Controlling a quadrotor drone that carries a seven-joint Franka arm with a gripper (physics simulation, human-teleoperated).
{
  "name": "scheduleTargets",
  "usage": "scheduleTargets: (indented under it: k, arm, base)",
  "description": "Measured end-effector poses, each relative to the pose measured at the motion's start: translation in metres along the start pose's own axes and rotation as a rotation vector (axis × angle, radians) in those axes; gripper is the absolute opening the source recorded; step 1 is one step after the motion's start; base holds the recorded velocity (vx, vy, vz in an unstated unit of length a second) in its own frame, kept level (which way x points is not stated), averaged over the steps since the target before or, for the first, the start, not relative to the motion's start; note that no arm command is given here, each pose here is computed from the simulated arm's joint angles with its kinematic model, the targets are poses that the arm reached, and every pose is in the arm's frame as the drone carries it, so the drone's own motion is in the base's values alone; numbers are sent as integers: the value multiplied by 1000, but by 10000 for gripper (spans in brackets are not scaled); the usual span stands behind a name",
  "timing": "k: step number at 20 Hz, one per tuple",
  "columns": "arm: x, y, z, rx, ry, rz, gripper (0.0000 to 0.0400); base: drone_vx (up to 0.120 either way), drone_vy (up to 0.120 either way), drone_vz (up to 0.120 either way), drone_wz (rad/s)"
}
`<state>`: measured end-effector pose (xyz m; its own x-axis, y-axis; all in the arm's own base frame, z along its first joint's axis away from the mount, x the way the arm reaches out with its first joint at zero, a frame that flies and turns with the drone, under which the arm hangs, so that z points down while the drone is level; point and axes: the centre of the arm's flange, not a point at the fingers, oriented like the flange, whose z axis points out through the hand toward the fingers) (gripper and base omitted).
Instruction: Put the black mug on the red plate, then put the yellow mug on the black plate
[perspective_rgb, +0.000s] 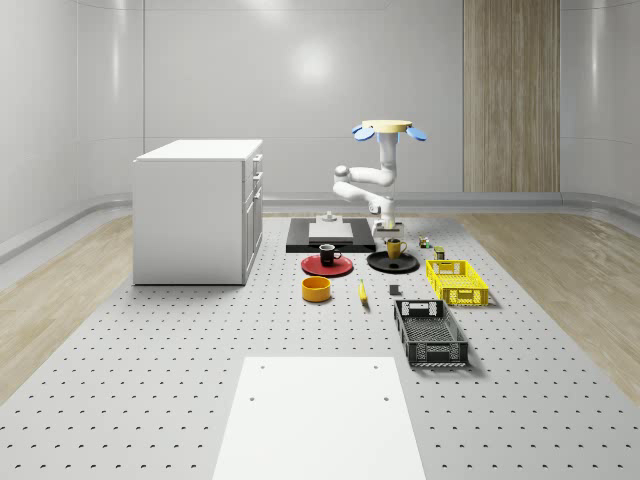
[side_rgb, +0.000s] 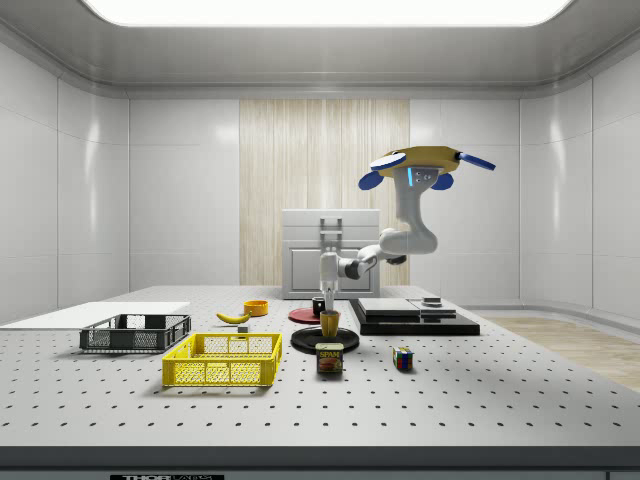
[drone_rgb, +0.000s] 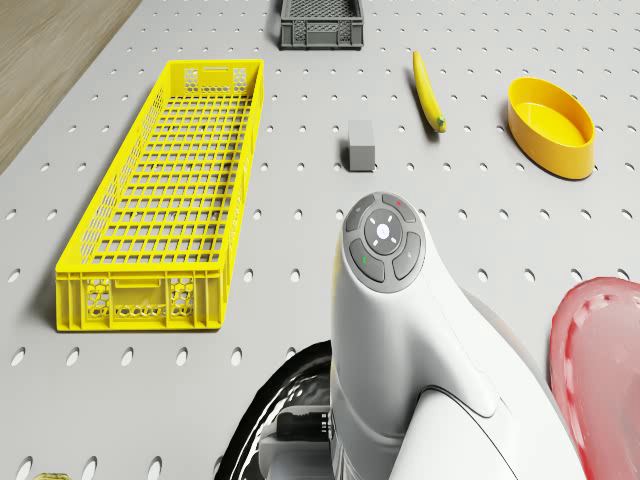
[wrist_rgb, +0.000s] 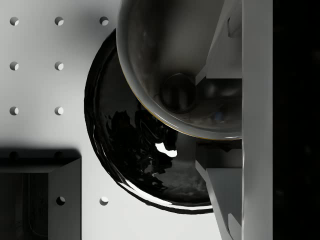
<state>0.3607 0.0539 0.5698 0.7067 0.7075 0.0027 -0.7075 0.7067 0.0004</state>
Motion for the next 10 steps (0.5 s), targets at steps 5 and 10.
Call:
scheduleTargets:
  k: [5,10]
  arm:
    - [0,0,10,0,0,0,110]
    - [0,0,16,0,0,0,274]
  base:
    - [0,0,0,0]
    - [0,0,0,0]
